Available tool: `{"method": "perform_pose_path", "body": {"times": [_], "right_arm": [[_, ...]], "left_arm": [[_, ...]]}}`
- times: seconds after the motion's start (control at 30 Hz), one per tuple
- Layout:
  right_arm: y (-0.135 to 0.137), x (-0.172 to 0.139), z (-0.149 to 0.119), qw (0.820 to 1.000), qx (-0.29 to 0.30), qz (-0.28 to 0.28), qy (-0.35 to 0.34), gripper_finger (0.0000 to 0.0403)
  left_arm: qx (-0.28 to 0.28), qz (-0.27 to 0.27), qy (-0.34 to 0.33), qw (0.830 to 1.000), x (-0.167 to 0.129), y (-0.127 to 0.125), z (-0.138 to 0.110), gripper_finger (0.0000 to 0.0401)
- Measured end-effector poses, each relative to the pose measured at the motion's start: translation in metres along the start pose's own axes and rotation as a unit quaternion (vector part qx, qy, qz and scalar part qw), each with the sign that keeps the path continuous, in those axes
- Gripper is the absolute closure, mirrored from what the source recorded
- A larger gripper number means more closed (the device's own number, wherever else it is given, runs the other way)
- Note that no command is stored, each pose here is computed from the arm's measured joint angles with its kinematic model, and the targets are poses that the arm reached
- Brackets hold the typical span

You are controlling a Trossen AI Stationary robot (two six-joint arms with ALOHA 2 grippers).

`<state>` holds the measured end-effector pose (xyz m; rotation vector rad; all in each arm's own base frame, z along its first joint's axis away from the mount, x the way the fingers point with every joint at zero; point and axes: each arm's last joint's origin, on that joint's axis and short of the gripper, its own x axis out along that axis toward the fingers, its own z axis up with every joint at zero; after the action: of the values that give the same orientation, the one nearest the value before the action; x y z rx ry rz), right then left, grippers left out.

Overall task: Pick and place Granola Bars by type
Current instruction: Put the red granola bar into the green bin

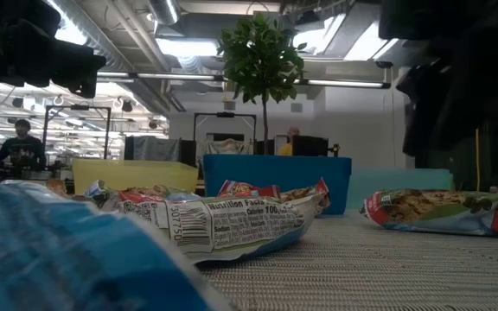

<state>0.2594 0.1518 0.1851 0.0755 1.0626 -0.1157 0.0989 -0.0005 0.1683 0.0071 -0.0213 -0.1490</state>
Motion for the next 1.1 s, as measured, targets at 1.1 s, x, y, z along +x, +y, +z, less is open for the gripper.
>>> {"method": "perform_pose_path", "body": {"times": [1.1], "right_arm": [[-0.002,0.001,0.003,1.0,0.007,0.01,0.001,0.0137]], "left_arm": [[0.0,0.0,0.0,1.0,0.0,0.0,-0.0001,0.0303]]}}
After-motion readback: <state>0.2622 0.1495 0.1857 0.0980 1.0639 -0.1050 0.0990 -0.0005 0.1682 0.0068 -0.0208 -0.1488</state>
